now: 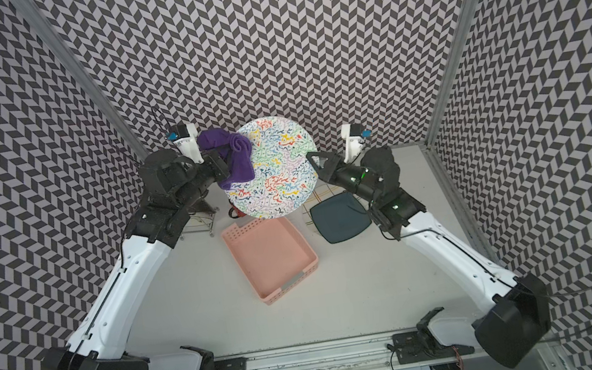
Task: Wipe the wet plate dry
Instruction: Wipe the plate with towel.
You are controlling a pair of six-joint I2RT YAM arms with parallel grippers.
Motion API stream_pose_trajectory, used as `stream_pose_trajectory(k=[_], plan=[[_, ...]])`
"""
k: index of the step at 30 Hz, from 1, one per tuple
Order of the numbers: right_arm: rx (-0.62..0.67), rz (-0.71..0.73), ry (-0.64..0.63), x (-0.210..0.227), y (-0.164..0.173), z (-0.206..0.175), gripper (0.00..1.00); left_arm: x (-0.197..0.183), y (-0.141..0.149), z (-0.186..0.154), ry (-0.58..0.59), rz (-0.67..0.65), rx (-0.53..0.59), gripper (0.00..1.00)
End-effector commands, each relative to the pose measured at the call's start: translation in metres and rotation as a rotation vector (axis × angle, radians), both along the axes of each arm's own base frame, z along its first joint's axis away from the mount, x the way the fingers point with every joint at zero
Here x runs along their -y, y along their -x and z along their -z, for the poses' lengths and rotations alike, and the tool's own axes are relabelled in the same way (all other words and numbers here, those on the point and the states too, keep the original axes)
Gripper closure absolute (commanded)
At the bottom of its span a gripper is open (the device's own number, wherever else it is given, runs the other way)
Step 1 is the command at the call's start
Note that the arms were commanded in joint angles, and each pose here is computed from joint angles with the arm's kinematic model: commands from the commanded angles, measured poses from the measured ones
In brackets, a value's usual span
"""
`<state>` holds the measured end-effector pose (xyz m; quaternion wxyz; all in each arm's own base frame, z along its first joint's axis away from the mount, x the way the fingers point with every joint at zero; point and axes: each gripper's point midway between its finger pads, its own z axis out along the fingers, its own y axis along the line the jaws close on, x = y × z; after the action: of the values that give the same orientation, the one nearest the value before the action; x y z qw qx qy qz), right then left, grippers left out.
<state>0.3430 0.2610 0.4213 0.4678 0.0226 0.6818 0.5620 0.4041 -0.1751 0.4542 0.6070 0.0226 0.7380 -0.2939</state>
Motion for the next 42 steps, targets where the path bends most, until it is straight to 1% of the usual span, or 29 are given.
stream_pose_trajectory(k=[1, 3, 5, 7, 10, 11, 13, 15, 17, 18, 19, 21, 24, 25, 26, 28, 30, 31, 33, 34, 36, 38, 39, 41, 42], plan=[[0.257, -0.090, -0.150, -0.002, 0.045, -0.083, 1.00, 0.056, 0.015, 0.013, -0.105, 0.184, 0.016, 1.00], [0.266, -0.052, -0.177, 0.004, 0.039, -0.091, 1.00, 0.088, 0.028, 0.020, -0.156, 0.255, 0.027, 1.00], [0.256, -0.029, -0.181, 0.008, 0.030, -0.093, 1.00, 0.100, 0.033, 0.025, -0.185, 0.269, 0.029, 1.00], [0.229, -0.027, -0.184, 0.008, 0.026, -0.088, 1.00, 0.099, 0.036, 0.024, -0.216, 0.265, 0.044, 1.00], [0.187, -0.056, -0.177, 0.002, 0.026, -0.073, 1.00, 0.082, 0.034, 0.028, -0.264, 0.210, 0.047, 1.00], [0.176, -0.065, -0.170, -0.001, 0.027, -0.068, 1.00, 0.080, 0.036, 0.031, -0.271, 0.221, 0.040, 1.00], [0.164, -0.060, -0.181, 0.001, 0.028, -0.066, 1.00, 0.089, 0.050, 0.038, -0.280, 0.306, 0.035, 1.00], [0.164, -0.032, -0.222, 0.012, 0.023, -0.073, 1.00, 0.111, 0.073, 0.050, -0.297, 0.422, 0.034, 1.00], [0.168, -0.022, -0.278, 0.027, 0.015, -0.083, 1.00, 0.127, 0.095, 0.068, -0.346, 0.487, 0.033, 1.00], [0.176, -0.017, -0.302, 0.033, 0.012, -0.090, 1.00, 0.130, 0.101, 0.077, -0.359, 0.502, 0.019, 1.00], [0.188, -0.011, -0.307, 0.037, 0.011, -0.096, 1.00, 0.125, 0.100, 0.082, -0.350, 0.486, -0.002, 1.00], [0.217, -0.005, -0.272, 0.036, 0.010, -0.104, 1.00, 0.102, 0.085, 0.082, -0.289, 0.401, -0.025, 1.00], [0.205, -0.064, -0.205, 0.018, 0.016, -0.093, 1.00, 0.039, 0.044, 0.054, -0.120, 0.222, -0.033, 1.00], [0.196, -0.083, -0.192, 0.011, 0.020, -0.086, 1.00, 0.028, 0.035, 0.043, -0.099, 0.196, -0.016, 1.00], [0.191, -0.095, -0.179, 0.005, 0.025, -0.080, 1.00, 0.026, 0.030, 0.033, -0.104, 0.192, 0.009, 1.00], [0.159, -0.111, -0.170, -0.007, 0.033, -0.065, 1.00, 0.044, 0.023, 0.023, -0.133, 0.238, 0.036, 1.00], [0.140, -0.125, -0.179, -0.013, 0.037, -0.058, 1.00, 0.078, 0.023, 0.023, -0.176, 0.292, 0.049, 1.00], [0.139, -0.123, -0.188, -0.012, 0.037, -0.059, 1.00, 0.096, 0.026, 0.026, -0.205, 0.313, 0.058, 1.00], [0.168, -0.069, -0.211, -0.001, 0.034, -0.070, 1.00, 0.124, 0.034, 0.038, -0.234, 0.364, 0.054, 1.00], [0.186, -0.041, -0.223, 0.008, 0.033, -0.078, 1.00, 0.130, 0.035, 0.044, -0.227, 0.379, 0.039, 1.00], [0.185, 0.006, -0.242, 0.031, 0.020, -0.087, 1.00, 0.127, 0.033, 0.046, -0.195, 0.369, 0.016, 1.00], [0.167, 0.038, -0.264, 0.051, 0.013, -0.087, 1.00, 0.108, 0.032, 0.027, -0.123, 0.348, 0.032, 1.00], [0.166, 0.064, -0.268, 0.062, 0.010, -0.087, 1.00, 0.096, 0.034, 0.013, -0.061, 0.352, 0.041, 1.00], [0.160, 0.110, -0.267, 0.080, 0.007, -0.086, 1.00, 0.066, 0.036, -0.015, 0.109, 0.370, 0.072, 1.00], [0.156, 0.124, -0.265, 0.085, 0.007, -0.085, 1.00, 0.048, 0.038, -0.021, 0.205, 0.375, 0.079, 1.00]])
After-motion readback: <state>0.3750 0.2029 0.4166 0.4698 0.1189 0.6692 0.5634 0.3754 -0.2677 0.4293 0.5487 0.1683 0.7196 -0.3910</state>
